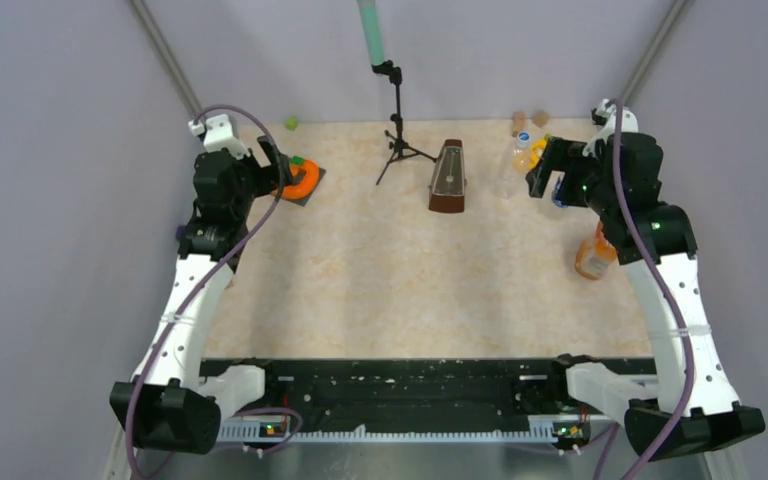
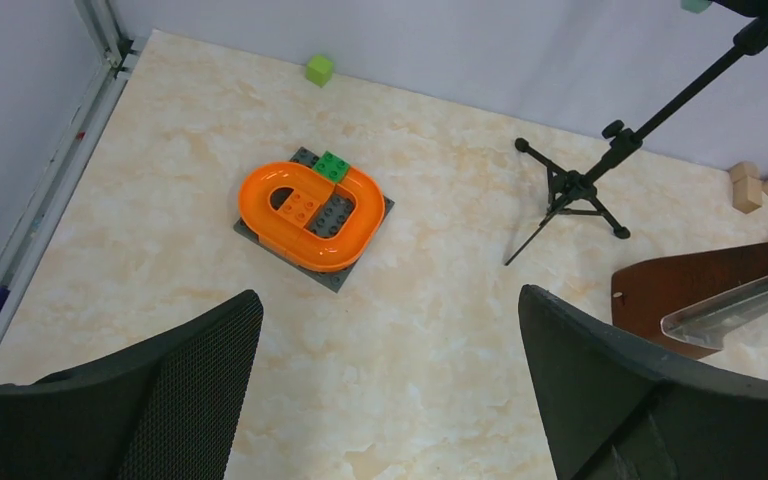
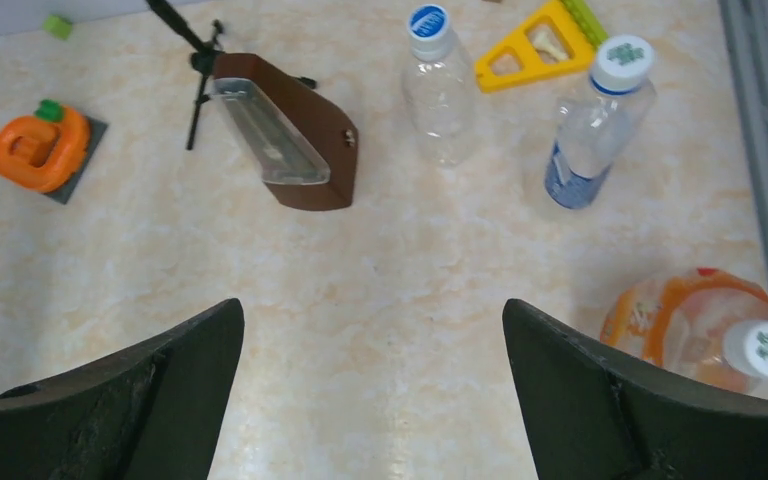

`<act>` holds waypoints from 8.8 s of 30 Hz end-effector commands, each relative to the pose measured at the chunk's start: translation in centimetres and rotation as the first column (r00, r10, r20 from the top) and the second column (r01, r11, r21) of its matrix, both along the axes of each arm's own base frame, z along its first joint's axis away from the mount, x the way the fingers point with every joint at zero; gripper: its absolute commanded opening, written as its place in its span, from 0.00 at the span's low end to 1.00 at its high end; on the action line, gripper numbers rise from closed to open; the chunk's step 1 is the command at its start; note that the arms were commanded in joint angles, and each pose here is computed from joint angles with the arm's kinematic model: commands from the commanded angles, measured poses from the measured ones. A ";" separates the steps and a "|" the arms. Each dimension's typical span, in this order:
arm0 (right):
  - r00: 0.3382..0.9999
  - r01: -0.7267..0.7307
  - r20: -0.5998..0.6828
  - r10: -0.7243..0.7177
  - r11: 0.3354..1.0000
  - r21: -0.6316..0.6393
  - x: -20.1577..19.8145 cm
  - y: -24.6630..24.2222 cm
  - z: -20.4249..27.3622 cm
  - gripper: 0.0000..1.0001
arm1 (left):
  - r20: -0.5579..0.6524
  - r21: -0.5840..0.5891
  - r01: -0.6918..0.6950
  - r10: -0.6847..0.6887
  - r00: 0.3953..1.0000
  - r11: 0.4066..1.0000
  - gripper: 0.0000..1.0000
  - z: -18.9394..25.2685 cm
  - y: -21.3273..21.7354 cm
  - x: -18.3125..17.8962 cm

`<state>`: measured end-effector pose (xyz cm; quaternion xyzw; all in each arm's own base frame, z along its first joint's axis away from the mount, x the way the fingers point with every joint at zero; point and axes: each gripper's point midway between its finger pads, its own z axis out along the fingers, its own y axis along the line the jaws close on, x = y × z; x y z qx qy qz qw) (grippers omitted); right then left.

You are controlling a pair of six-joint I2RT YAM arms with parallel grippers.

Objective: Unscrew the bottle caps
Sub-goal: Pick up the plastic bottle at the center of the board, then unscrew the bottle cap from the plastic bottle.

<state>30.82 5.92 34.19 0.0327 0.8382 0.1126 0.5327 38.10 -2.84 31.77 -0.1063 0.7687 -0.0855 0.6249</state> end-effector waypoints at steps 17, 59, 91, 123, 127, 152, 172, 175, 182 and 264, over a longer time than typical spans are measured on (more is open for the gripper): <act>0.792 0.600 0.033 -0.610 0.766 -0.231 -6.9 -13.5 0.1 0.92 | 0.168 -0.153 0.043 -0.017 0.986 0.987 0.98 0.3 -1.1 -2.8; 0.690 0.699 -0.104 -0.717 0.696 -0.163 -2.2 -20.5 -8.1 0.85 | 0.149 -0.141 0.156 -0.135 0.980 0.978 0.98 1.4 -3.2 -1.2; 0.725 0.639 -0.226 -0.650 0.758 -0.132 1.1 -19.7 -14.2 0.61 | 0.092 -0.139 0.184 -0.173 0.981 0.973 0.87 0.6 -3.9 0.4; 0.815 0.547 -0.217 -0.537 0.837 -0.015 0.5 -16.4 -12.0 0.27 | 0.080 -0.134 0.172 -0.162 0.984 0.976 0.98 -0.5 -3.6 -0.5; 0.844 0.507 -0.219 -0.489 0.861 0.033 0.0 -15.0 -11.5 0.28 | 0.091 -0.157 0.186 -0.174 0.981 0.970 0.98 -0.5 -3.9 -0.8; 0.902 -0.360 -0.124 0.413 0.880 0.309 -4.5 5.3 -7.0 0.24 | 0.232 -0.148 0.921 -0.893 0.386 0.359 0.96 1.0 -17.5 -9.1; 0.621 -0.736 0.079 0.780 0.546 0.400 -8.0 16.8 -3.8 0.23 | 0.041 -0.111 0.994 -0.999 0.000 -0.005 0.92 -4.3 -29.1 -14.6; 0.610 -0.745 0.087 0.788 0.532 0.403 -8.1 17.2 -3.6 0.22 | 0.033 -0.117 0.993 -0.999 0.006 0.002 0.92 -4.8 -29.2 -14.6; 0.593 -0.763 0.115 0.797 0.511 0.397 -8.4 17.7 -3.2 0.21 | 0.036 -0.148 0.986 -0.997 -0.066 -0.071 0.92 -4.7 -29.4 -15.7; 0.749 -0.601 0.065 0.659 0.635 0.486 -5.7 17.5 -5.9 0.72 | -0.197 0.375 0.877 -0.899 0.391 0.299 0.00 -8.6 -23.3 -11.6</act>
